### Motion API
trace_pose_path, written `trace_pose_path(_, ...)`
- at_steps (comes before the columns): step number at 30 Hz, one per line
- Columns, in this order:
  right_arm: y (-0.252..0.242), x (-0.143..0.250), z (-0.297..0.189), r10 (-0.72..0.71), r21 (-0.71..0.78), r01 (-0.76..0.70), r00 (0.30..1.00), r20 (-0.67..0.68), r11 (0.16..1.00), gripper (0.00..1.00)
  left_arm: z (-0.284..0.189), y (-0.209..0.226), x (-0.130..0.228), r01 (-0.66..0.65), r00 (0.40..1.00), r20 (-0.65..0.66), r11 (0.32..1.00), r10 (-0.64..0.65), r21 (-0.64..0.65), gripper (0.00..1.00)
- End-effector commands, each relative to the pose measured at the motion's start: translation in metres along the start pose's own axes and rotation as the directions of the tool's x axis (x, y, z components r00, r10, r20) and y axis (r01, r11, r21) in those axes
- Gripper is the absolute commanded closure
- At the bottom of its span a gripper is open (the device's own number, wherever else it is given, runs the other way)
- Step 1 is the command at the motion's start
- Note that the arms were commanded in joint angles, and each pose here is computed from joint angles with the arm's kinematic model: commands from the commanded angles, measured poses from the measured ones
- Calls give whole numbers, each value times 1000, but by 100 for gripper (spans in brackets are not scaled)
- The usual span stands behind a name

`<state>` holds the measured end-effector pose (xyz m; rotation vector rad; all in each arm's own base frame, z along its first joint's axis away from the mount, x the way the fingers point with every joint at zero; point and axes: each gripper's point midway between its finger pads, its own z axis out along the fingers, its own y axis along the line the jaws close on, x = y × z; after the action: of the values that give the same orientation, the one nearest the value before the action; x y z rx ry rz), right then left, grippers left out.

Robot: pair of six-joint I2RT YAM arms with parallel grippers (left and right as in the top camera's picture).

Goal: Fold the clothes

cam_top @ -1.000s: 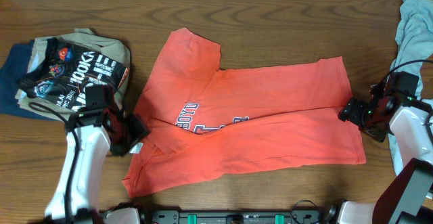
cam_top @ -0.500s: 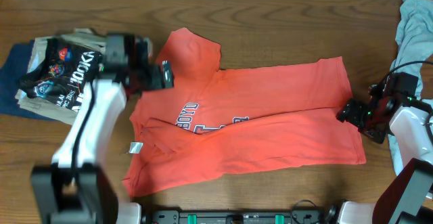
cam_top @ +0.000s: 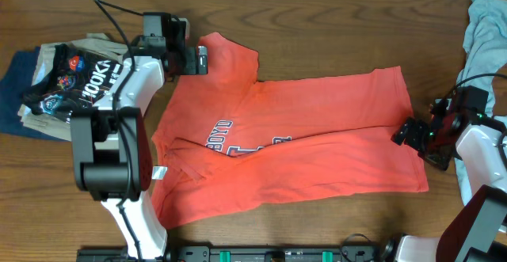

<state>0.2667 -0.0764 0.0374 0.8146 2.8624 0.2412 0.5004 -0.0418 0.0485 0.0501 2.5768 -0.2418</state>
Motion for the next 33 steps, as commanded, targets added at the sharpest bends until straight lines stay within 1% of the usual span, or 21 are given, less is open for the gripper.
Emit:
trace_pose_path(1, 4, 3, 1, -8, -15, 8, 1000, -7, 1000, 9, 12, 4, -4, -22, 1000, 9, 1000, 22, -13, 1)
trace_pose_path(3, 4, 3, 1, -8, -15, 8, 1000, -7, 1000, 9, 20, 5, -1, -22, 1000, 3, 1000, 22, -12, 4)
trace_pose_path(9, 4, 2, 1, -8, -16, 8, 1000, -4, 1000, 9, 37, -6, 16, -38, 998, -46, 999, 38, 2, 7)
trace_pose_path(11, 5, 2, 1, -8, -16, 8, 1000, -4, 1000, 9, 44, -11, 25, -45, 996, -72, 999, 45, 9, 11)
trace_pose_path(13, 5, 2, 1, -8, -16, 8, 1000, -4, 1000, 10, 50, -16, 34, -52, 993, -101, 999, 53, 14, 16)
trace_pose_path(16, 5, 2, 1, -8, -16, 8, 1000, -4, 1000, 10, 53, -20, 42, -58, 990, -125, 998, 60, 19, 38)
trace_pose_path(18, 5, 1, 1, -9, -16, 9, 1000, 1, 1000, 11, 53, -20, 42, -57, 990, -127, 998, 59, 19, 60)
trace_pose_path(20, 5, -3, 1, -12, -19, 12, 1000, 15, 1000, 14, 51, -18, 40, -53, 991, -121, 998, 54, 17, 89)
trace_pose_path(21, 6, -5, 1, -13, -20, 14, 1000, 24, 1000, 17, 47, -18, 38, -50, 991, -120, 999, 52, 16, 94)
trace_pose_path(23, 7, -13, 0, -19, -26, 20, 998, 57, 999, 21, 38, -18, 33, -45, 993, -110, 999, 46, 14, 94)
trace_pose_path(26, 11, -30, -2, -18, -39, 23, 992, 126, 999, 23, 19, -22, 20, -44, 996, -78, 999, 45, 15, 94)
trace_pose_path(30, 19, -58, -7, -23, -68, 41, 971, 239, 997, 25, -17, -29, 5, 10, 999, -44, 1000, -9, 14, 94)
trace_pose_path(32, 27, -72, -11, -39, -86, 68, 953, 300, 994, 28, -33, -32, 3, 43, 998, -41, 999, -42, 20, 94)
trace_pose_path(33, 33, -80, -14, -58, -95, 95, 941, 335, 991, 27, -41, -33, 2, 60, 997, -41, 998, -59, 20, 94)
